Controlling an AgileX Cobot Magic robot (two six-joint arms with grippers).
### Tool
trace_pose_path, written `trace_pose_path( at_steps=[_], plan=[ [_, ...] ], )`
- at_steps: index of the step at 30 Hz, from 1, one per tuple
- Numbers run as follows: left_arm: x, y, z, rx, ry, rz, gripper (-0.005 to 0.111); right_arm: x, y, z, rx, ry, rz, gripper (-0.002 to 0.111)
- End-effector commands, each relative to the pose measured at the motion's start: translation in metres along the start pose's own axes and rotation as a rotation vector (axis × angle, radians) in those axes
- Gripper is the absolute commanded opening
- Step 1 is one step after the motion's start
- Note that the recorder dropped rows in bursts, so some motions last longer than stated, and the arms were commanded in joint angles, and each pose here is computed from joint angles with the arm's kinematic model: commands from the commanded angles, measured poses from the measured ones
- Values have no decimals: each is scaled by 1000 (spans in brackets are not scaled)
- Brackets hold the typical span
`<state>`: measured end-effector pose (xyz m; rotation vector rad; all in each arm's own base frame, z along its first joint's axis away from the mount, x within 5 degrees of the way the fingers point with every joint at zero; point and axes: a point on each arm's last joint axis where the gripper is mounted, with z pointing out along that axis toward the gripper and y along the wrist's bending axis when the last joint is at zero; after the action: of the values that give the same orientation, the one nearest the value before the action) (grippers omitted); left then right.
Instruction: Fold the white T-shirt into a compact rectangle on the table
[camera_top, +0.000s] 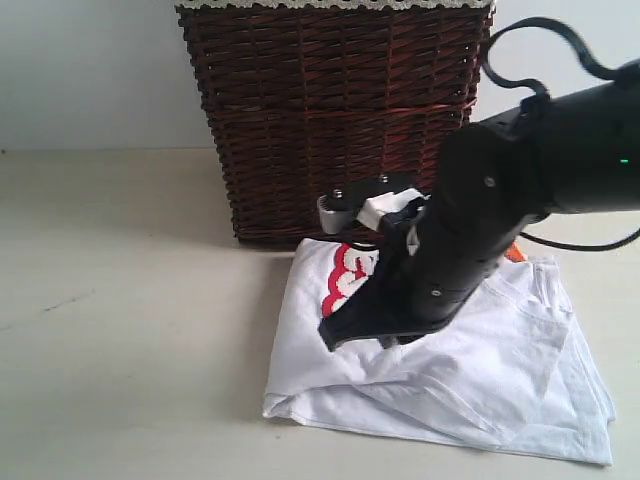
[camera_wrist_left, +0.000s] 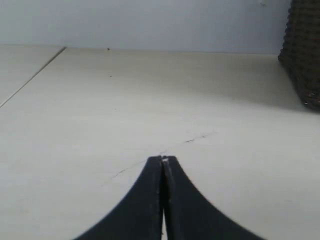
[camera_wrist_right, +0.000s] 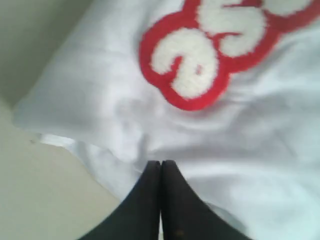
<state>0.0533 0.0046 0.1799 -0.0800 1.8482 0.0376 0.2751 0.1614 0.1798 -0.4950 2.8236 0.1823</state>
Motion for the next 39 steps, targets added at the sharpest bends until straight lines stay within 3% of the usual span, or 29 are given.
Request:
trace_pose_path(
  at_steps=[1, 4, 11, 18, 21, 24, 25, 29, 32, 36, 39],
  plan=[
    [-1, 0, -1, 3, -14, -2, 0, 30, -27, 7, 248, 31, 45, 0],
    [-1, 0, -1, 3, -14, -2, 0, 46, -36, 20, 319, 48, 102, 0],
    [-1, 0, -1, 3, -14, -2, 0, 53, -34, 45, 282, 91, 81, 0],
    [-1, 0, -1, 3, -14, -2, 0, 21, -35, 1, 314, -58, 47, 0],
    [-1, 0, -1, 3, -14, -2, 0, 9, -54, -11, 316, -148, 158, 0],
    [-1, 0, -1, 3, -14, -2, 0, 21, -131, 23, 387, -12, 411, 0],
    [-1, 0, -1, 3, -14, -2, 0, 27, -139, 44, 369, 54, 410, 0],
    [-1, 0, -1, 3, -14, -2, 0, 7, -143, 36, 368, 15, 397, 0],
    [-1, 0, -1, 3, -14, -2, 0, -23, -143, 12, 330, -193, 386, 0],
    [-1, 0, -1, 3, -14, -2, 0, -18, -155, 51, 346, -62, 448, 0],
    [-1, 0, -1, 3, -14, 0, 0, -14, -156, 55, 358, -23, 448, 0]
  ],
)
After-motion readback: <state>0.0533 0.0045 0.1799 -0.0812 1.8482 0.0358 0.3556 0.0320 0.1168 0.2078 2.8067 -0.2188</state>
